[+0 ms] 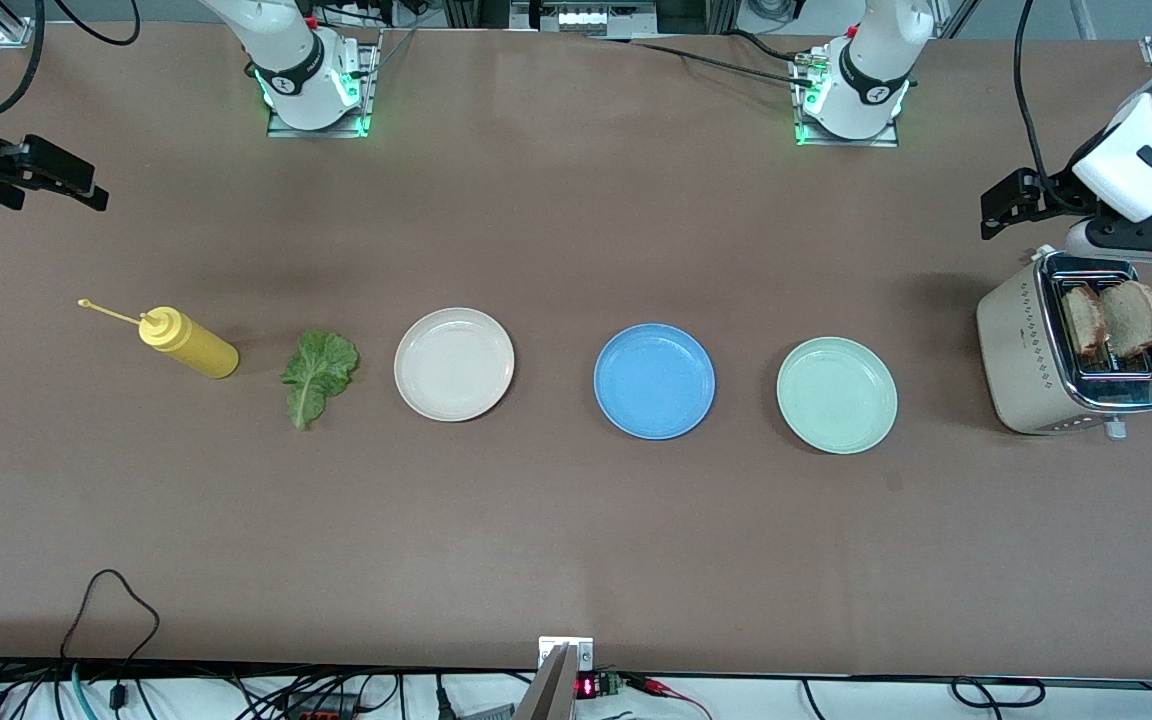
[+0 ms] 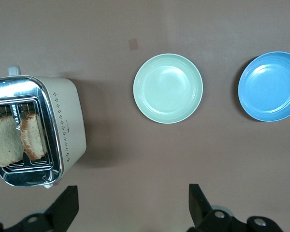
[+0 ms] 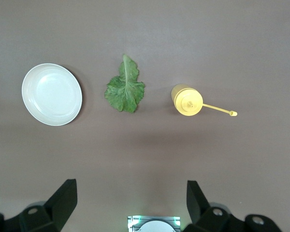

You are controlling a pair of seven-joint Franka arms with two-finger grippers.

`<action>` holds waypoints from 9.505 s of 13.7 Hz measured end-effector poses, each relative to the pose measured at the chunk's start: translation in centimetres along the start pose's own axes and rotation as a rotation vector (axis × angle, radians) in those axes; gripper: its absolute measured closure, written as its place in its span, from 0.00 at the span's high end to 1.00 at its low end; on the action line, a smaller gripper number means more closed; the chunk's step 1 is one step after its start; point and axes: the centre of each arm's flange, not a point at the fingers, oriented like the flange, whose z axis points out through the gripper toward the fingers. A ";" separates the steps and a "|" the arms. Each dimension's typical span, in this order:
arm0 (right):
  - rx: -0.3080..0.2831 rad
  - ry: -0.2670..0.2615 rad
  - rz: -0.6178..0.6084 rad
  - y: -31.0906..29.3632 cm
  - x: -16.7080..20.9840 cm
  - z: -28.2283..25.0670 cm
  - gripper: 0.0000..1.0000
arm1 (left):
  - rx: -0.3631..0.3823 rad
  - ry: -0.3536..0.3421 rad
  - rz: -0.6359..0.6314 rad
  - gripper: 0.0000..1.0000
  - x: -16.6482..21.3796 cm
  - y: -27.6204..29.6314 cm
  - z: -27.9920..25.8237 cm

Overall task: Make sandwich in blue plate with both arms
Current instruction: 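Move the left gripper down over the toaster toward the toast slices, then grasp a toast slice with the left gripper and lift it out, then carry the toast to the blue plate while the right gripper reaches the lettuce, then release the toast on the blue plate while the right gripper grasps lettuce, then carry the lettuce leaf over the blue plate while the left gripper withdraws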

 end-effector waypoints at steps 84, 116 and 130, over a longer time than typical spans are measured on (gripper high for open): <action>-0.014 -0.068 0.016 0.8 2.2 3.4 1.00 | -0.973 -0.121 0.061 0.07 12.7 20.9 30.1; -0.076 -0.135 -0.068 -5.5 17.7 42.5 0.59 | -0.458 -0.099 0.501 1.00 9.8 5.4 31.2; -0.038 -0.127 -0.446 -11.8 17.0 35.5 0.05 | -0.068 -0.228 0.415 1.00 8.6 2.2 13.9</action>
